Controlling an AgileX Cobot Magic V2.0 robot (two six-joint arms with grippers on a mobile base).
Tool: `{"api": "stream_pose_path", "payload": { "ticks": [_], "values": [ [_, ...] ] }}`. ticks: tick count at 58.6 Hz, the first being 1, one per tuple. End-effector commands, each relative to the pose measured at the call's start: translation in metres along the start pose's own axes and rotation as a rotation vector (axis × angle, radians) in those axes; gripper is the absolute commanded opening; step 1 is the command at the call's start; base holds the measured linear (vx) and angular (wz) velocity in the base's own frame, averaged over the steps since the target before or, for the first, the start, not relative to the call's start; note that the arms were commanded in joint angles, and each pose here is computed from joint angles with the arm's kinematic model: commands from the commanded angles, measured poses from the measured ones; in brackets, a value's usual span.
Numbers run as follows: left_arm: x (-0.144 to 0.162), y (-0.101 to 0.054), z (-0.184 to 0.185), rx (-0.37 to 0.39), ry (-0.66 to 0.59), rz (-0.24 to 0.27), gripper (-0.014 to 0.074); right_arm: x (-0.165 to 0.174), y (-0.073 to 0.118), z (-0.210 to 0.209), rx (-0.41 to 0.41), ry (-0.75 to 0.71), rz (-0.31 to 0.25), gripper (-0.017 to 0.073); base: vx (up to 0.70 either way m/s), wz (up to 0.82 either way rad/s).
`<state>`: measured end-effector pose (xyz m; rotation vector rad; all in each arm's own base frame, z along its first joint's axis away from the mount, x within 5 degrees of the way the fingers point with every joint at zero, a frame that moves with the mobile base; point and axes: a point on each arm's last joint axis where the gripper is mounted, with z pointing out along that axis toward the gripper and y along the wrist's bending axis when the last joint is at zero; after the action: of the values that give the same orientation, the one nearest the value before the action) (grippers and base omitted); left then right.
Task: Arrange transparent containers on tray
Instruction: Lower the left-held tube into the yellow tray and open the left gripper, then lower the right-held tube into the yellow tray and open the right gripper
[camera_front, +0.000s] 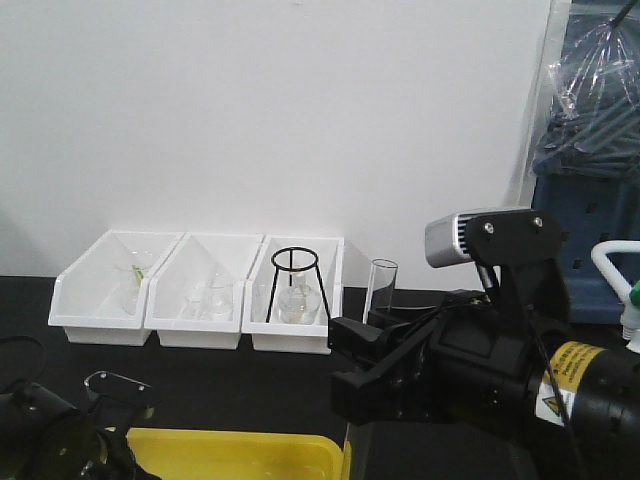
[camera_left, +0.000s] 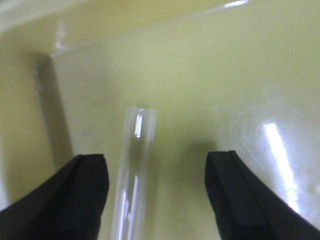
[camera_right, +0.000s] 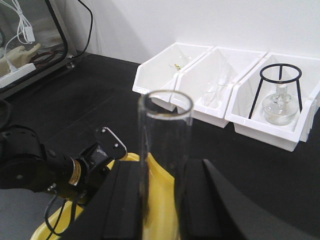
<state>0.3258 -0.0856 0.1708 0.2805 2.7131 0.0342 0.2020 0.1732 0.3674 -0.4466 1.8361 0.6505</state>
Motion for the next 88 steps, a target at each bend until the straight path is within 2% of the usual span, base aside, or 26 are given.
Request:
{"api": "stream_pose_path", "payload": {
  "ticks": [1,4,11,17,26,35,43,57,64,88],
  "values": [
    [-0.022,0.001,-0.043,0.019,-0.201,-0.008,0.0549,-0.019,0.004,-0.005,-0.033,-0.116,0.068,-0.0011,0.0,0.0],
    [-0.024,0.001,-0.056,0.024,-0.248,-0.011,0.0547,-0.017,0.003,0.0,-0.031,-0.103,0.111,-0.0011,0.0,0.0],
    [-0.028,0.005,-0.095,0.036,-0.377,-0.023,0.0537,-0.006,0.001,0.018,-0.016,-0.048,0.156,-0.0011,0.0,0.0],
    [-0.026,0.008,-0.128,0.043,-0.478,-0.031,0.0537,0.003,-0.001,0.038,0.011,0.046,0.23,-0.0011,0.0,0.0],
    [-0.02,0.012,-0.165,0.05,-0.588,-0.041,0.0537,0.004,-0.001,0.068,0.049,0.17,0.24,-0.0011,0.0,0.0],
    [-0.015,0.014,-0.188,0.054,-0.653,-0.047,0.0537,0.005,0.0,0.107,0.08,0.285,0.256,-0.0011,0.0,0.0],
    [-0.013,0.015,-0.192,0.054,-0.664,-0.048,0.0537,0.012,0.001,0.136,0.097,0.381,0.288,-0.0011,0.0,0.0],
    [-0.013,0.015,-0.19,0.053,-0.655,-0.048,0.0537,0.038,-0.005,0.173,0.128,0.471,0.296,-0.0011,0.0,0.0],
    [-0.013,0.015,-0.19,0.053,-0.655,-0.048,0.0537,0.057,-0.008,0.184,0.148,0.538,0.312,-0.0011,0.0,0.0],
    [-0.014,0.015,-0.191,0.054,-0.658,-0.048,0.0537,0.102,-0.019,0.21,0.192,0.654,0.309,-0.0006,0.0,0.0]
  ]
}}
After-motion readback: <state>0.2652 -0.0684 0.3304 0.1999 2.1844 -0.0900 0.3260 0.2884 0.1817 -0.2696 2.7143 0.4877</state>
